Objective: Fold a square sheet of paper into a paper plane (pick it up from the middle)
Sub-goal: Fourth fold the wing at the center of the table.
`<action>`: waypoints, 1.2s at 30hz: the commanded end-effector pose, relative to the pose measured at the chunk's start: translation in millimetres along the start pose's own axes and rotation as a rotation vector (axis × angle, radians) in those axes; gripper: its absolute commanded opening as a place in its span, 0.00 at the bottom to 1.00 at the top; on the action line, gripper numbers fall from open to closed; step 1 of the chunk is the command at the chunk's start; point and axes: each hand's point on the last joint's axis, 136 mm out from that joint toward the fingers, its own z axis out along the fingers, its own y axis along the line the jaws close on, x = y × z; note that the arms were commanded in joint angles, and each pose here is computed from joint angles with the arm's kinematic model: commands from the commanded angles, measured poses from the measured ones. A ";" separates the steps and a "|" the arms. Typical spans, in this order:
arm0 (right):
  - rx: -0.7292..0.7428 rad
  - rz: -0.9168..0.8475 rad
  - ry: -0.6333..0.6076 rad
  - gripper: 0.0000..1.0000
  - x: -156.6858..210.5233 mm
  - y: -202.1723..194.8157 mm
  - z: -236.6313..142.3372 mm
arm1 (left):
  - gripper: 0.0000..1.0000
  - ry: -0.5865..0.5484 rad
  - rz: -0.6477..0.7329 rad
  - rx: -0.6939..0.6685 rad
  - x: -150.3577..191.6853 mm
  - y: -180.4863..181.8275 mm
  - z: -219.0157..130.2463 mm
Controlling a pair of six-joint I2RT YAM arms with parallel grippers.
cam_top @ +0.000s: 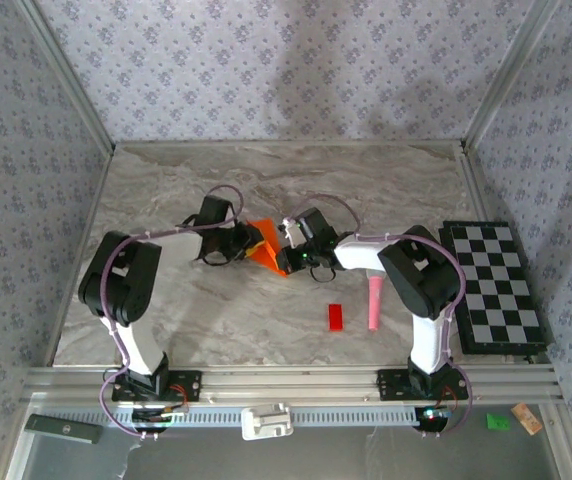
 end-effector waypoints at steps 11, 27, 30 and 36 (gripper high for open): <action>0.007 0.042 0.026 0.05 11.0 -9.1 3.7 | 0.36 0.048 0.013 -0.046 8.0 8.1 11.9; 0.056 0.021 0.013 0.21 3.4 -11.5 -4.7 | 0.40 0.076 -0.020 -0.150 12.9 28.1 17.2; 0.071 0.008 0.019 0.24 3.1 -11.6 -3.9 | 0.40 0.089 -0.028 -0.169 16.0 33.4 18.6; 0.100 -0.019 0.021 0.25 0.0 -10.7 -1.9 | 0.41 0.100 -0.040 -0.186 20.0 38.8 18.8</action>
